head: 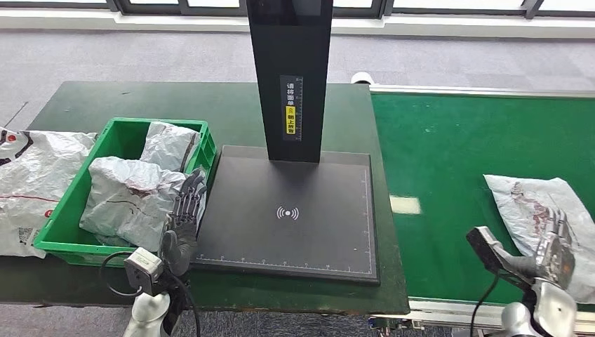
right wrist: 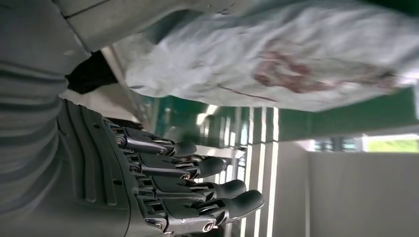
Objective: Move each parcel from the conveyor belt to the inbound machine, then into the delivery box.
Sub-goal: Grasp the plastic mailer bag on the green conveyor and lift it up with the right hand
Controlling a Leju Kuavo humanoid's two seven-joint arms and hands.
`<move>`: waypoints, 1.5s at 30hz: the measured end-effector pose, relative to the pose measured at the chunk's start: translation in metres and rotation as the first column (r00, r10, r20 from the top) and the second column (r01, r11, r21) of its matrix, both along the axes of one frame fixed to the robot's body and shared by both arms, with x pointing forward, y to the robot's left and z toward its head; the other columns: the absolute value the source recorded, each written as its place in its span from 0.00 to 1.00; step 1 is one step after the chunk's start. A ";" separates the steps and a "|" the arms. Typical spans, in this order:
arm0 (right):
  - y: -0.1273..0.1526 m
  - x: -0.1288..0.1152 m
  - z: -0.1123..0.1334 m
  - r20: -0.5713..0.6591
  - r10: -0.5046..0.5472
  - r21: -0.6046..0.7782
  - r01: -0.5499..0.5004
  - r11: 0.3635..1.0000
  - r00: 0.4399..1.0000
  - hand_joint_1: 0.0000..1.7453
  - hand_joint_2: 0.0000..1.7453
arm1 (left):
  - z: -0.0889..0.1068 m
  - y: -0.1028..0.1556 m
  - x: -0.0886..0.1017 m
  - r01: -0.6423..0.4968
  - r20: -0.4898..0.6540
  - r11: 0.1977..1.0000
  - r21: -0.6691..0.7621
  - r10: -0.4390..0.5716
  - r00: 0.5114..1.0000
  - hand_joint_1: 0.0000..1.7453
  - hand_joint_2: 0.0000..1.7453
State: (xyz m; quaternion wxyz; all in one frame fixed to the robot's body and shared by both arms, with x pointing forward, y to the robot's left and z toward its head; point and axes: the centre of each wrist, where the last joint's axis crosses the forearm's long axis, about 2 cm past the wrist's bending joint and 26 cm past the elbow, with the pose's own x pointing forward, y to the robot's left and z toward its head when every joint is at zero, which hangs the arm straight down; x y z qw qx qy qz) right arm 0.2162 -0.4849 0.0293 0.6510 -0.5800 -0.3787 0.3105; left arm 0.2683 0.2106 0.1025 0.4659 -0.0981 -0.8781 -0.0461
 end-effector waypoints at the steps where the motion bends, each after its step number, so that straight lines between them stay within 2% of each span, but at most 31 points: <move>1: -0.007 -0.004 -0.001 -0.014 -0.018 0.001 0.018 1.000 1.000 0.00 1.00 | 0.000 0.000 0.001 0.000 0.000 1.000 -0.001 0.000 1.000 0.00 0.00; 5: -0.015 -0.008 -0.002 -0.031 -0.037 0.003 0.038 0.999 0.999 0.00 1.00 | 0.000 0.001 0.002 0.001 0.001 1.000 -0.002 -0.001 1.000 0.00 0.00; 10: -0.070 -0.048 -0.011 -0.175 -0.177 0.004 0.180 0.984 0.969 0.00 1.00 | 0.003 0.001 0.011 0.013 0.009 1.000 0.005 -0.013 1.000 0.00 0.00; 15: -0.084 -0.059 -0.015 -0.251 -0.241 0.033 0.257 0.966 0.937 0.00 1.00 | 0.001 0.001 0.011 0.008 0.003 1.000 0.009 -0.008 1.000 0.00 0.00; 19: -0.079 -0.048 -0.018 -0.272 -0.229 0.059 0.253 0.966 0.935 0.00 1.00 | -0.001 0.001 0.010 0.007 -0.001 1.000 0.026 -0.006 1.000 0.00 0.00; 28: -0.037 0.002 -0.024 -0.246 -0.131 0.136 0.168 0.976 0.961 0.00 1.00 | -0.003 -0.002 0.007 0.011 -0.007 0.998 0.057 -0.010 1.000 0.00 0.00; 34: -0.020 0.017 -0.025 -0.210 -0.081 0.166 0.118 0.979 0.974 0.00 1.00 | -0.004 -0.003 0.007 0.004 -0.013 0.998 0.063 -0.003 1.000 0.00 0.00; 38: -0.008 0.028 -0.024 -0.205 -0.046 0.185 0.085 0.979 0.978 1.00 1.00 | -0.006 -0.004 0.007 -0.004 -0.017 0.998 0.068 0.005 1.000 0.00 0.00; 45: 0.011 0.035 -0.031 -0.330 0.031 0.234 0.050 0.971 0.944 1.00 1.00 | -0.004 -0.004 0.014 -0.002 -0.016 0.998 0.071 0.003 1.000 0.00 0.00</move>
